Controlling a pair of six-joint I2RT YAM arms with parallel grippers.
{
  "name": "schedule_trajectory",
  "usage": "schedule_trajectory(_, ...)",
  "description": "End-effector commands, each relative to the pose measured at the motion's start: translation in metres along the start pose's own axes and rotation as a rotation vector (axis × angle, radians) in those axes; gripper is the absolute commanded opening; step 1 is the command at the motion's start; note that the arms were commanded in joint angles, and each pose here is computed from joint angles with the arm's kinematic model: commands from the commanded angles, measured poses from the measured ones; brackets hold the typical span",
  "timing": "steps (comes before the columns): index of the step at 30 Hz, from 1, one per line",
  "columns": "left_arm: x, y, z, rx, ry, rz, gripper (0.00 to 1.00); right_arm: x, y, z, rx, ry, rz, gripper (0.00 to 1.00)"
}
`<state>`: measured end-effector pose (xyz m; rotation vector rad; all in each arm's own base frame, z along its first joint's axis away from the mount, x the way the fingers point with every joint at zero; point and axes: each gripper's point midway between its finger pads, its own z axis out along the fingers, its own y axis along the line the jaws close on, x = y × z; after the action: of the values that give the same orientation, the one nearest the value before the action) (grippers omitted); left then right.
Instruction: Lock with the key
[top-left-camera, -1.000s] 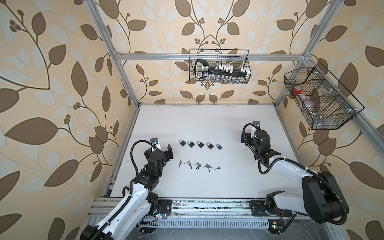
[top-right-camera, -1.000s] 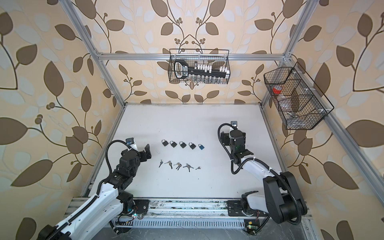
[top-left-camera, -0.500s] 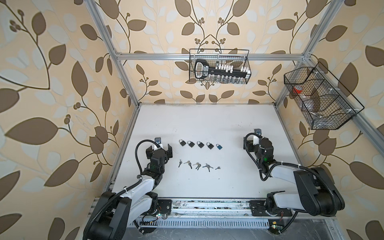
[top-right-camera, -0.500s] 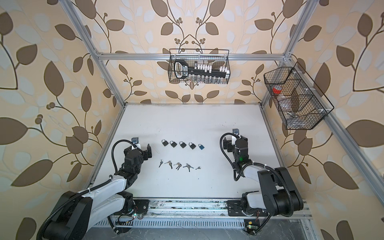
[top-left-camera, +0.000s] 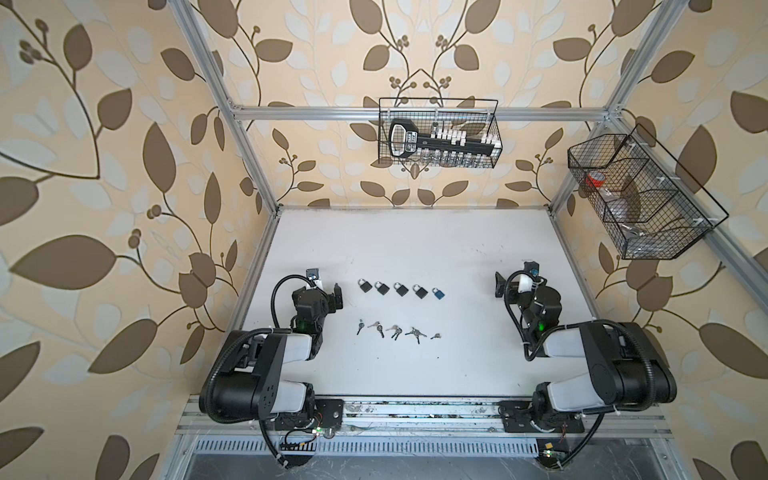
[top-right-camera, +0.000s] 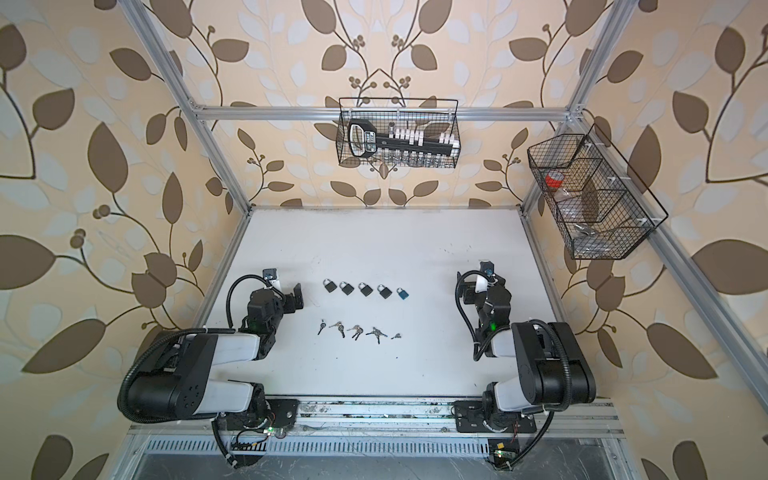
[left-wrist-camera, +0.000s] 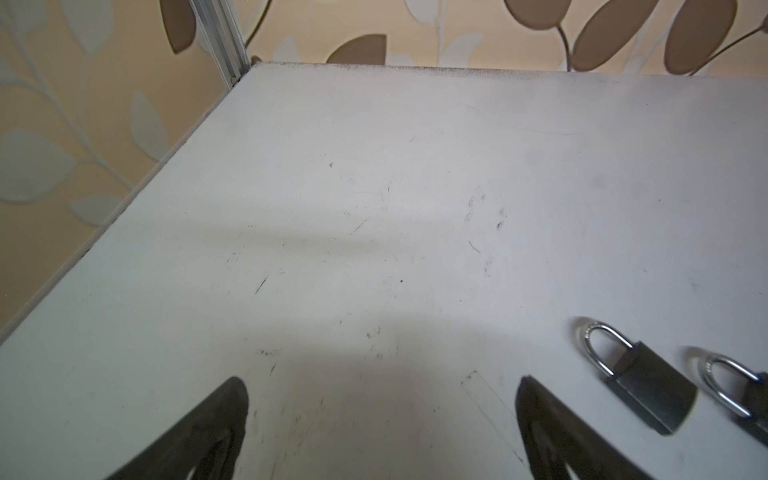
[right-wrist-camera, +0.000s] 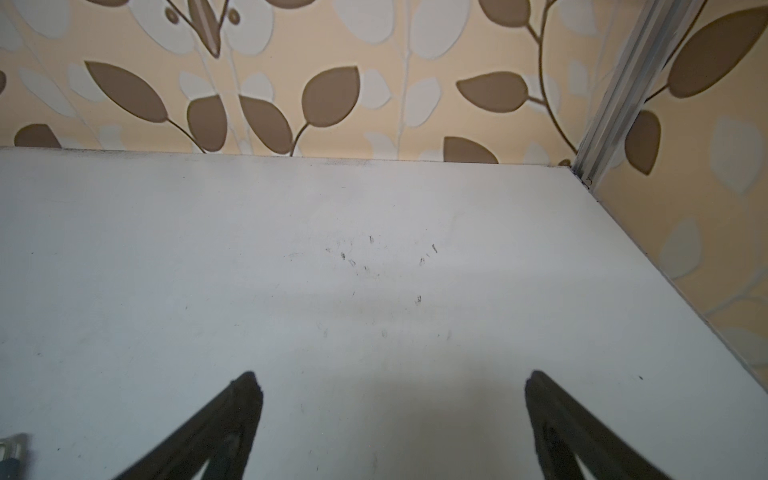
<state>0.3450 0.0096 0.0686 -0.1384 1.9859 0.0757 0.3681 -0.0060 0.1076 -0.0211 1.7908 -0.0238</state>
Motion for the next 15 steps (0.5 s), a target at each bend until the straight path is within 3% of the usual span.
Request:
schedule_trajectory(1, -0.026, -0.006, 0.013, 0.045, -0.082, -0.027, 0.99, -0.01, 0.01, -0.003, -0.062, -0.052, 0.011, 0.99)
schedule_trajectory(5, -0.02, -0.001, 0.036, 0.013, 0.052, -0.036, 0.99, -0.008, -0.004, 0.005, -0.001, -0.027, 0.058, 0.99)
schedule_trajectory(15, -0.022, -0.004, 0.031, 0.025, 0.038, -0.032, 0.99, -0.008, -0.006, 0.004, 0.004, -0.026, 0.062, 1.0)
